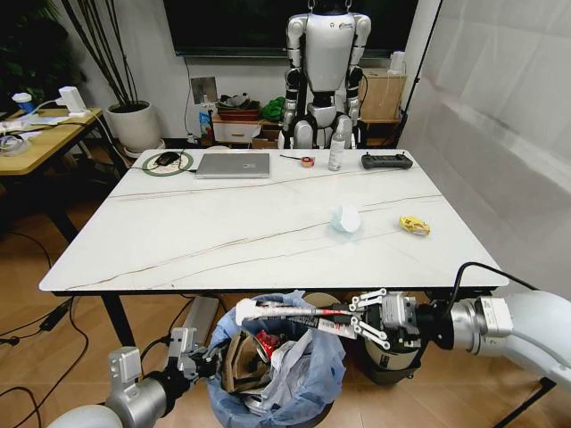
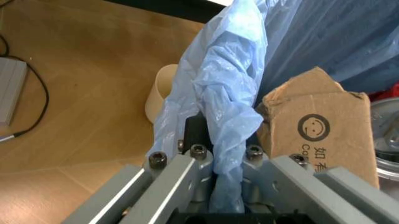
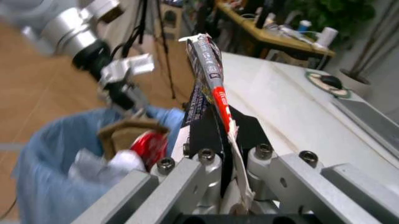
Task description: Pick up the trash bin and place the trash from the table into it.
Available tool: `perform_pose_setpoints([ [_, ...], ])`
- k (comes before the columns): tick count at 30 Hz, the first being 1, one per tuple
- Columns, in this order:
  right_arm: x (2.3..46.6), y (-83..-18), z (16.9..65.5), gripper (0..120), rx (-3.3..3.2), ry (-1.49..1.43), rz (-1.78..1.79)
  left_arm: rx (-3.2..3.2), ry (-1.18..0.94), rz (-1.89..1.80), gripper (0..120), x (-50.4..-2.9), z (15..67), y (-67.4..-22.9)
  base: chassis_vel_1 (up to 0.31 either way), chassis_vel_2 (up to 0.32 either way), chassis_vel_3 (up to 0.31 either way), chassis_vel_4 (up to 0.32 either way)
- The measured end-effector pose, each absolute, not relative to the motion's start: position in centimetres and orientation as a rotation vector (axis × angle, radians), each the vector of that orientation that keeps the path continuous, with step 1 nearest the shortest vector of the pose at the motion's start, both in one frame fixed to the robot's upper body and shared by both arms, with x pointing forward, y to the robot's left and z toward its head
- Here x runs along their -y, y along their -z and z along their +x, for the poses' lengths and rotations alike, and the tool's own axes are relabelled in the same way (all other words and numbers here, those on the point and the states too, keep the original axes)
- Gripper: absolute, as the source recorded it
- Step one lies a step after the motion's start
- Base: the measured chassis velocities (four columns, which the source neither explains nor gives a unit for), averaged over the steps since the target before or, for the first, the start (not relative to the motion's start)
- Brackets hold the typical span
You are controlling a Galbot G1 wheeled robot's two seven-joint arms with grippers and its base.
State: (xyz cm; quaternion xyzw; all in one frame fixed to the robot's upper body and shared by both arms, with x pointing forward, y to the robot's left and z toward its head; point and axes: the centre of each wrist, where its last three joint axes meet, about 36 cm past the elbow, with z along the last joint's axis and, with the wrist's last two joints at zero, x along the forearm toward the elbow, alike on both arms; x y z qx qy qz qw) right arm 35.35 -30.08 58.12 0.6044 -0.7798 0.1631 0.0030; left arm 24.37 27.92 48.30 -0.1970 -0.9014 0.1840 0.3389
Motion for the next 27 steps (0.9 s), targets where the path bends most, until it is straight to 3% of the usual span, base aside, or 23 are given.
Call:
perform_pose_setpoints([
  [10,29.3,-59.9,35.0,0,2.53,-0.409,1.778,2.349,-0.455,-0.531,0,-28.0,24.8,-48.3,0.0,0.0,0.0,0.0],
  [27,29.9,-57.6,35.3,0,2.363,-0.815,1.949,2.355,-0.47,-0.556,0,-28.0,24.9,-48.3,0.0,0.0,0.0,0.0],
])
